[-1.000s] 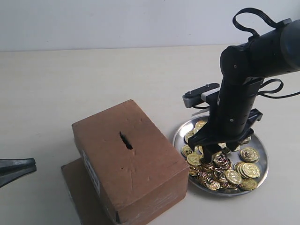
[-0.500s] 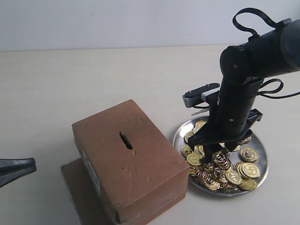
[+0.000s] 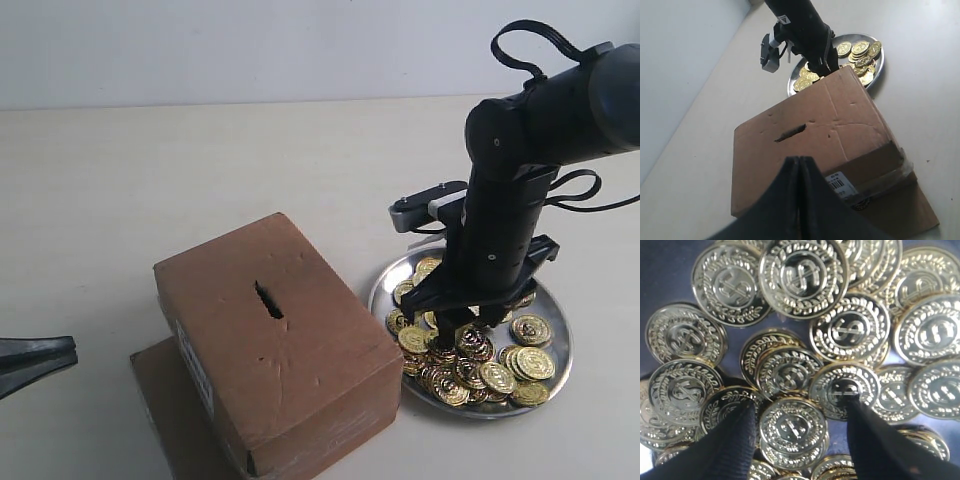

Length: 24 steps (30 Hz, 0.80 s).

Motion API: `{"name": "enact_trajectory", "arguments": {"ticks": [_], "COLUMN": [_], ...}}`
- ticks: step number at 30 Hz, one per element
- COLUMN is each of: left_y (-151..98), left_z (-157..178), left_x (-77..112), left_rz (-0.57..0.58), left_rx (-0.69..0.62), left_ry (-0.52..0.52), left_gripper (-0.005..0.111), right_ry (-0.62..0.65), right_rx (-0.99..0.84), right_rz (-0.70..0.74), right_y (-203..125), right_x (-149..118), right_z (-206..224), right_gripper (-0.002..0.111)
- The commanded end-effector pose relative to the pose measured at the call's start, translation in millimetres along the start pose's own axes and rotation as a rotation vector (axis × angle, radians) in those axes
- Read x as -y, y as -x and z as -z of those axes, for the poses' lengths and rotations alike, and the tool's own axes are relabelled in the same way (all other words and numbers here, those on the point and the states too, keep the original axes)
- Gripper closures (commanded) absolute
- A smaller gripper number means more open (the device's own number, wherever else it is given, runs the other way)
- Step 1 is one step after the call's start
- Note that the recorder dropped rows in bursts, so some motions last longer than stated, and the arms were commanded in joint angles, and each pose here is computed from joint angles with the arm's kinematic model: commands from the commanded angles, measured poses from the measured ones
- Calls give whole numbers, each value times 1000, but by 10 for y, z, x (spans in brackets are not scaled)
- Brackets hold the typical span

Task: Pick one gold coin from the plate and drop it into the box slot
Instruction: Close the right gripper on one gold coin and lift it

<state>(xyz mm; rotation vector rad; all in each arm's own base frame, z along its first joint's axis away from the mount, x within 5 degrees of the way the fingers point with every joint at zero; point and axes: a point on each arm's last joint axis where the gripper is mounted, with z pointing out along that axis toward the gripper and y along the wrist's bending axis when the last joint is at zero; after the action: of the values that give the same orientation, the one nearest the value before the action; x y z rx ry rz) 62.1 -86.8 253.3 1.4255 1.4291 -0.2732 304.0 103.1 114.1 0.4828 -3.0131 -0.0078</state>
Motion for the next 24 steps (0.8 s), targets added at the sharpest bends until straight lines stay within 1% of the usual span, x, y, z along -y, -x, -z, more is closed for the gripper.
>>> {"name": "enact_trajectory", "arguments": {"ticks": [1,10,24], "left_y": [17,23,31], "left_z": [10,31,31], "left_x": [2,2,14], "left_rz": [10,7,2], "left_rx": [16,26,33], "left_ry": [1,9,-1], "left_gripper": [107,107,107], "right_ry": [0,0,0], "right_rx": [-35,-41,-67], "right_rz": [1,1,-13], "right_y": [-3,-8,-31], "right_x": [-9,-9,-9], "right_z": [-140,-140,-138], "right_gripper": [56,65,65]}}
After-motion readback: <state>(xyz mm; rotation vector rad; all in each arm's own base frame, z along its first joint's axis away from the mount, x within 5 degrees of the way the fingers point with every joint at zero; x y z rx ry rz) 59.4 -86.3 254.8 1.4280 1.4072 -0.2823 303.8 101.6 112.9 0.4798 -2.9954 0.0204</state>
